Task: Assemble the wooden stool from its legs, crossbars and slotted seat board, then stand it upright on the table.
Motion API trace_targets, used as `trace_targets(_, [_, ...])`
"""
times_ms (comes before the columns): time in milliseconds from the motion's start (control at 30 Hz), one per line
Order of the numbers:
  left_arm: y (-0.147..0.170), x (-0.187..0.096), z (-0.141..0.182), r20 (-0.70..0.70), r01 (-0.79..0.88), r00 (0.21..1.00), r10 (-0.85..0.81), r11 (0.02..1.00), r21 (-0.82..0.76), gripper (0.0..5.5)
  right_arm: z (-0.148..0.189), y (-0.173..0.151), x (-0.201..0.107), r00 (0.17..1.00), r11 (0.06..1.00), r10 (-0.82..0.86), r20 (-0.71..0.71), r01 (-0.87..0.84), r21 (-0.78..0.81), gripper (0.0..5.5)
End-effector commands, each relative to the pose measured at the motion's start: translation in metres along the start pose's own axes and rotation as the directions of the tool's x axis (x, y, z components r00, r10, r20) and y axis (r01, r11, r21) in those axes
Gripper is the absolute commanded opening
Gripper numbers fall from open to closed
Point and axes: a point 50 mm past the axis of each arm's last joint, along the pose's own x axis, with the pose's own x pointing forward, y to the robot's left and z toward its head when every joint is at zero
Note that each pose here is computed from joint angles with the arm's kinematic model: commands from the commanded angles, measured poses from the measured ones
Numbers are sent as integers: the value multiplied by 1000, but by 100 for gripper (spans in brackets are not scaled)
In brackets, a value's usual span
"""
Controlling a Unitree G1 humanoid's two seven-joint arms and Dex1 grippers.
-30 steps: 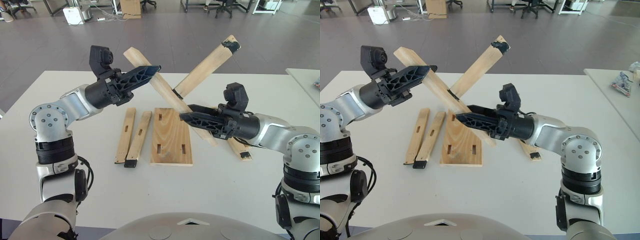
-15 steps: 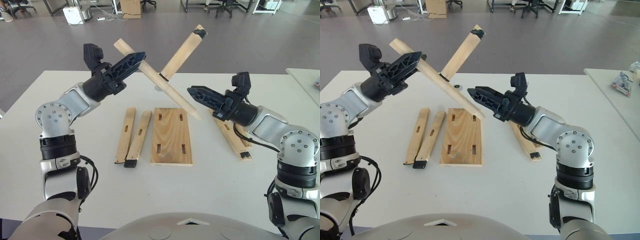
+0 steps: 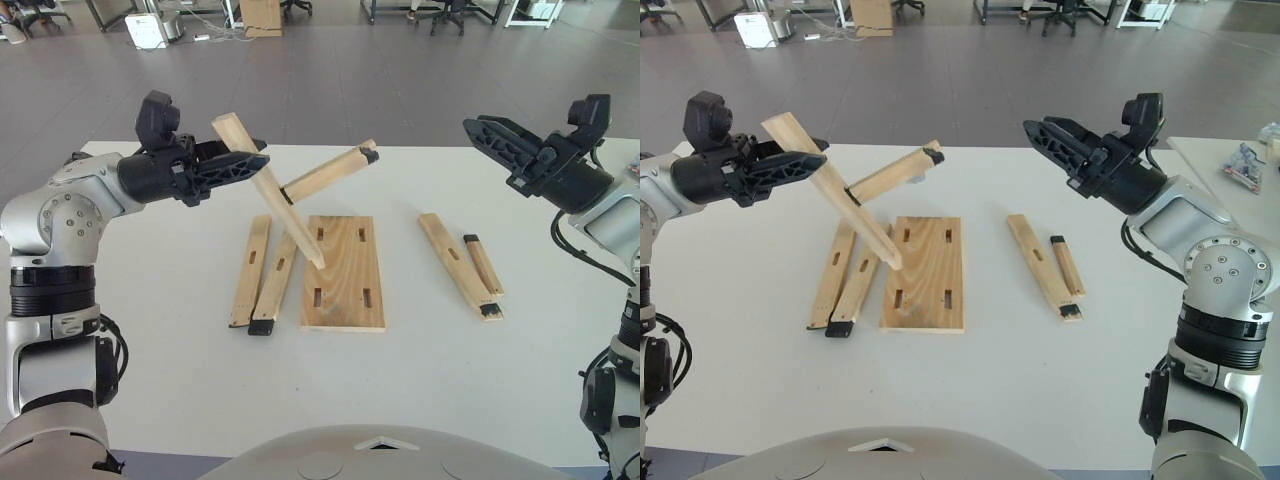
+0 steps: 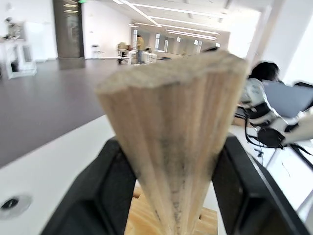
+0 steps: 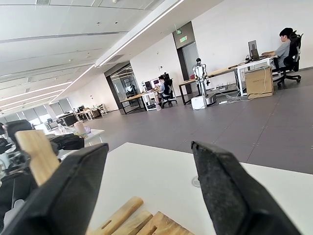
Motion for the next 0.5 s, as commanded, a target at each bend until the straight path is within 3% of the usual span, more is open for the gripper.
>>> trace_targets(33, [-11, -5, -8, -66, 123, 991, -120, 992, 41, 205, 7, 0, 0, 1000, 1000, 6, 13, -6, -23, 317])
trace_targets(233, [-11, -3, -23, -132, 165, 979, -154, 983, 81, 205, 12, -3, 2, 1000, 999, 16, 11, -16, -32, 317])
trace_targets(500, [-13, 1, -37, -120, 148, 983, -136, 985, 91, 205, 13, -5, 0, 1000, 999, 13, 4, -12, -35, 317])
